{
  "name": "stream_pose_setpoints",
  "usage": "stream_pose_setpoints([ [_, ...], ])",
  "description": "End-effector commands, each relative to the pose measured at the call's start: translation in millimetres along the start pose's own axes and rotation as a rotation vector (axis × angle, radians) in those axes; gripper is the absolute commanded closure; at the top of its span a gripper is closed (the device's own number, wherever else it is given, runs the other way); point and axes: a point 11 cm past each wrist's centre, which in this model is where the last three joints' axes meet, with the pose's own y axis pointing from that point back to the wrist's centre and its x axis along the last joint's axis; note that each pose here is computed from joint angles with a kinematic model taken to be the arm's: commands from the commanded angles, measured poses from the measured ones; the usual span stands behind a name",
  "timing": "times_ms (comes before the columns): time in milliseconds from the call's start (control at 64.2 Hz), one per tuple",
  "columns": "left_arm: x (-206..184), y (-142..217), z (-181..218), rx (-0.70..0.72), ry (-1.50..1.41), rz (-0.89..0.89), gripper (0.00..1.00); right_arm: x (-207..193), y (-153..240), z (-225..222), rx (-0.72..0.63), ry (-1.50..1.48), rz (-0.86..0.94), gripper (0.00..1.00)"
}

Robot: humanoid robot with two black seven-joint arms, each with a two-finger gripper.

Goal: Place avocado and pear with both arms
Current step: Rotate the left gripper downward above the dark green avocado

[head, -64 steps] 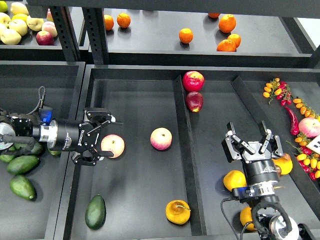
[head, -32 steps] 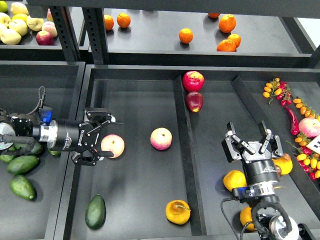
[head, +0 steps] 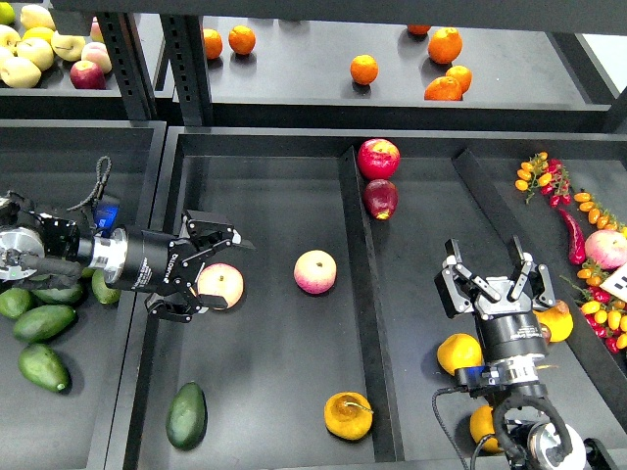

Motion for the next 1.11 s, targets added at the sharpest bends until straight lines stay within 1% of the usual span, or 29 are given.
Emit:
stream_pose_setpoints([
  [0,-3.2,-4.9,4.9,0.014,-0.022,-0.008,0.00,0.2,0.1,0.0,0.000,0.000,0.001,0.00],
  [234,1.0,-5.5,4.7,0.026,-0.028,0.006,0.01,0.2,0.1,0.0,0.000,0.000,0.001,0.00],
  [249,1.0,-8.0,-1.4,0.045,-0.027,0.006,0.01,0.2,0.1,0.0,0.000,0.000,0.001,0.00],
  [343,1.3,-11.3,-6.3,0.070,-0.034,0.007,0.01,0.3,0.1,0.4,-0.001,0.000,0.001,0.00],
  [779,1.6,-35.5,-8.1,0.190,-0.109,0.016,0.01,0.1,-0.1,1.3,-0.005,0.002,0.001,0.00],
  [966,7.7,-40.4,-18.0,0.245,-0.118,0.035,0.01,0.1,-0.1,1.3,-0.005,0.002,0.001,0.00],
  [1091,13.4,-42.3,-17.3,0.261,-0.121,0.055,0.01,0.1,-0.1,1.3,-0.005,0.002,0.001,0.00],
])
